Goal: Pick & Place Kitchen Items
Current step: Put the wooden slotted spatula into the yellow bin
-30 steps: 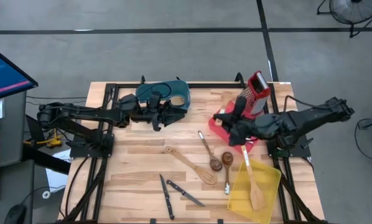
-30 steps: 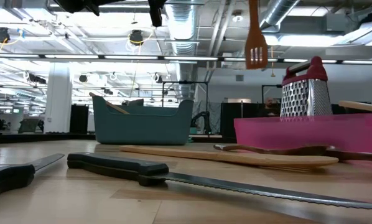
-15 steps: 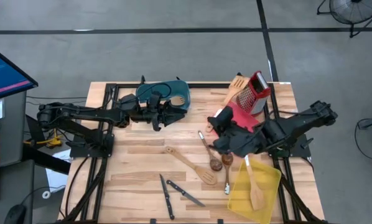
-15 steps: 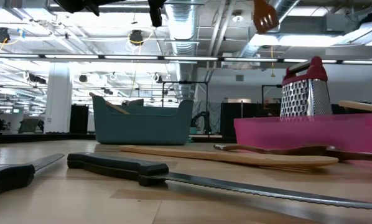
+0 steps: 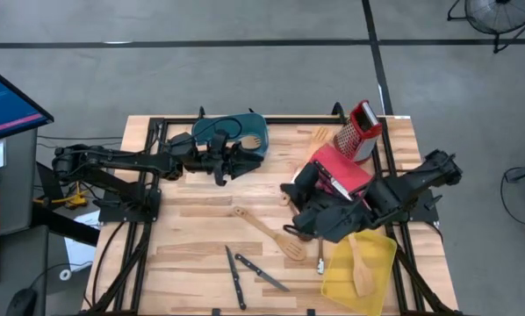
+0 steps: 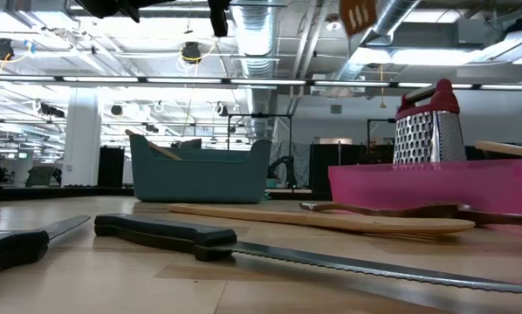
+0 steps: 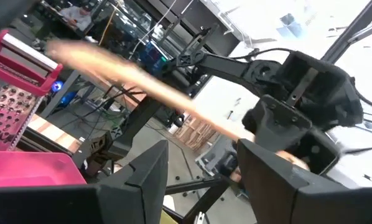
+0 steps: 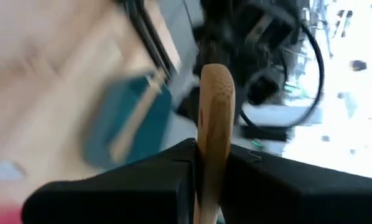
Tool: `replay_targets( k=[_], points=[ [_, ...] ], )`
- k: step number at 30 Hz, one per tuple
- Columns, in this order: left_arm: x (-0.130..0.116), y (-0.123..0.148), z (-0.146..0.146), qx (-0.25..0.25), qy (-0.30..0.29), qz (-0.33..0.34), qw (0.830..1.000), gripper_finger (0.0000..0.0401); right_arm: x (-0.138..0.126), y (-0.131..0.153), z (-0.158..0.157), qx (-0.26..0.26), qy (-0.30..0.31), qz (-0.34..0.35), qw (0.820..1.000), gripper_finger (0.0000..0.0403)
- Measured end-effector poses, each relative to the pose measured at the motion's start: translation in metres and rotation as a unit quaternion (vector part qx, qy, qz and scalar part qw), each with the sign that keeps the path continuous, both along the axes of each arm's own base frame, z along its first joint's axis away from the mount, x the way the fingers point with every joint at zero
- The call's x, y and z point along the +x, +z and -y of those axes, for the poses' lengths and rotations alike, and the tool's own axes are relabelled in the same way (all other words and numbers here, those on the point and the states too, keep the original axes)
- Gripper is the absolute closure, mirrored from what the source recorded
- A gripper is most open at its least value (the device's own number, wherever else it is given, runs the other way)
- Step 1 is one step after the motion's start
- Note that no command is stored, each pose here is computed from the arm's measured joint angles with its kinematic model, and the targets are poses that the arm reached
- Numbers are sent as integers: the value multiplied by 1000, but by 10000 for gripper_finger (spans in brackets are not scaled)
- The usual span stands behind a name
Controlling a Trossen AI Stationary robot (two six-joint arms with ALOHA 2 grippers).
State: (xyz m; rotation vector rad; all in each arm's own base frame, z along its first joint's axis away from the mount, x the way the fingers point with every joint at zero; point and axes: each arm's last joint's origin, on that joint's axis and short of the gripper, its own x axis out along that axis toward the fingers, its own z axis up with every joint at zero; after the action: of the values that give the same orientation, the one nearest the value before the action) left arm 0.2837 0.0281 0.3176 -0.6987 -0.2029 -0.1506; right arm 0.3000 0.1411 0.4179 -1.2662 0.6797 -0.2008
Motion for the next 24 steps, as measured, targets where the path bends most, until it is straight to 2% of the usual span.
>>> replay_targets(
  k=[3, 6, 8, 10, 14, 17, 19, 22, 24],
  points=[
    [0, 0, 0, 2, -4, 0, 1000, 229, -7, 13, -1, 116, 11, 64, 991, 370],
    [0, 0, 0, 2, -4, 0, 1000, 229, -19, 34, 0, 252, 22, 146, 956, 371],
    [0, 0, 0, 4, -3, 0, 1000, 229, -32, 50, 3, 351, 58, 177, 918, 371],
    [0, 0, 0, 13, -1, 1, 1000, 229, -45, 66, 7, 442, 80, 207, 869, 371],
    [0, 0, 0, 16, -1, 1, 1000, 229, -76, 88, 23, 582, 82, 225, 777, 371],
    [0, 0, 1, 19, -10, 1, 1000, 229, -96, 89, 35, 654, 20, 220, 723, 371],
    [0, 0, 1, 20, -17, 1, 1000, 229, -105, 79, 42, 677, -65, 212, 702, 371],
    [0, 0, 2, 22, -22, 1, 1000, 229, -118, 57, 51, 674, -206, 193, 682, 371],
    [0, 0, 2, 22, -24, 1, 999, 229, -122, 45, 53, 662, -268, 179, 677, 371]
  ],
)
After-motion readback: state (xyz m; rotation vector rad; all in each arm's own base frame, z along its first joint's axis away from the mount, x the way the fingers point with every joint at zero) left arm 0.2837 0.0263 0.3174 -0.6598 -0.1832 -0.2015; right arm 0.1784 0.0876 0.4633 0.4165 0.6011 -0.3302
